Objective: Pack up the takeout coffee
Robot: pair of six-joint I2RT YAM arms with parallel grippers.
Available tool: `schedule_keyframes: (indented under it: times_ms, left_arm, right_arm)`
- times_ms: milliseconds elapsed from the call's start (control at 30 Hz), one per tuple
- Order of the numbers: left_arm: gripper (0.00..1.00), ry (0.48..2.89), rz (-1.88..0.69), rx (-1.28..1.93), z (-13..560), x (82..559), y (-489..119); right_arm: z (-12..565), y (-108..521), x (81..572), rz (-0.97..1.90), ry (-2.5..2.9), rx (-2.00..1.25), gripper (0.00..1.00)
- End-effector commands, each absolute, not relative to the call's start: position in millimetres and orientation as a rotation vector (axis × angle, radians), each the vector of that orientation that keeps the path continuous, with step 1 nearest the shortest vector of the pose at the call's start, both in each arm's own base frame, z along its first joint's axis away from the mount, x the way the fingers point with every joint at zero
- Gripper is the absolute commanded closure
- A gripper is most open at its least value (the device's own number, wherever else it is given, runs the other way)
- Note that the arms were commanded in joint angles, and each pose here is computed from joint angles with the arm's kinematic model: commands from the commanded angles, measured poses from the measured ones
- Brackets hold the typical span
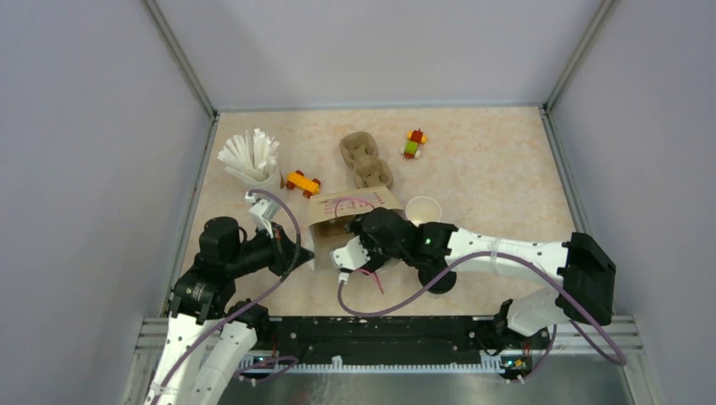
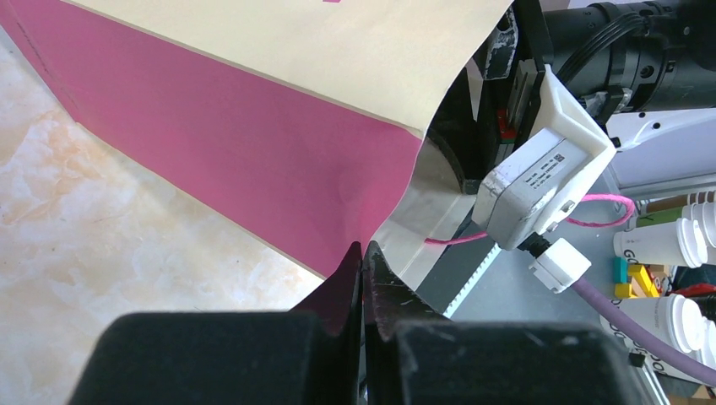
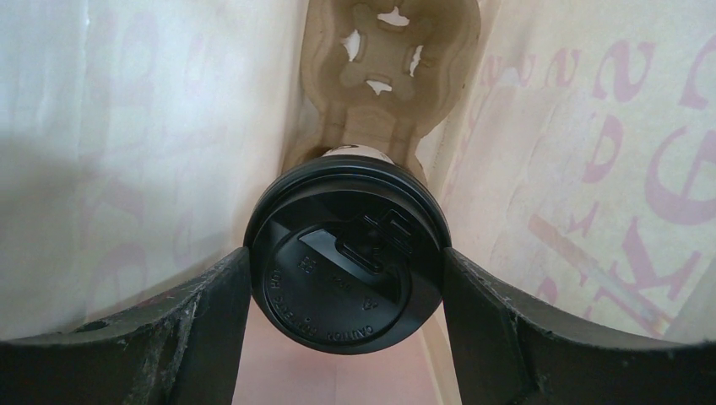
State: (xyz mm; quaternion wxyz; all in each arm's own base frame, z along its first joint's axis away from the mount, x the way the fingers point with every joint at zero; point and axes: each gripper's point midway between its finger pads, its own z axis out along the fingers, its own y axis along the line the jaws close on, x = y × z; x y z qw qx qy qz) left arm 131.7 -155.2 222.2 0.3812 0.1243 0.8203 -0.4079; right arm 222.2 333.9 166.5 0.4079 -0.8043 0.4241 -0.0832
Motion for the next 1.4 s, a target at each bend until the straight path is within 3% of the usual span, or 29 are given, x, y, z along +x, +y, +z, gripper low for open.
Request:
schedule_keyframes:
  times_ms: [0, 1367]
  left_arm:
    - [1.0, 2.015, -1.049, 0.357, 240, 134, -158]
    - [1.0, 2.054, -1.121, 0.279, 235, 126, -161]
  right_arm:
    - [172, 331, 224, -0.213, 1.084, -2.051, 0.36]
    - [150, 324, 240, -0.238, 1.068, -2.004, 0.36]
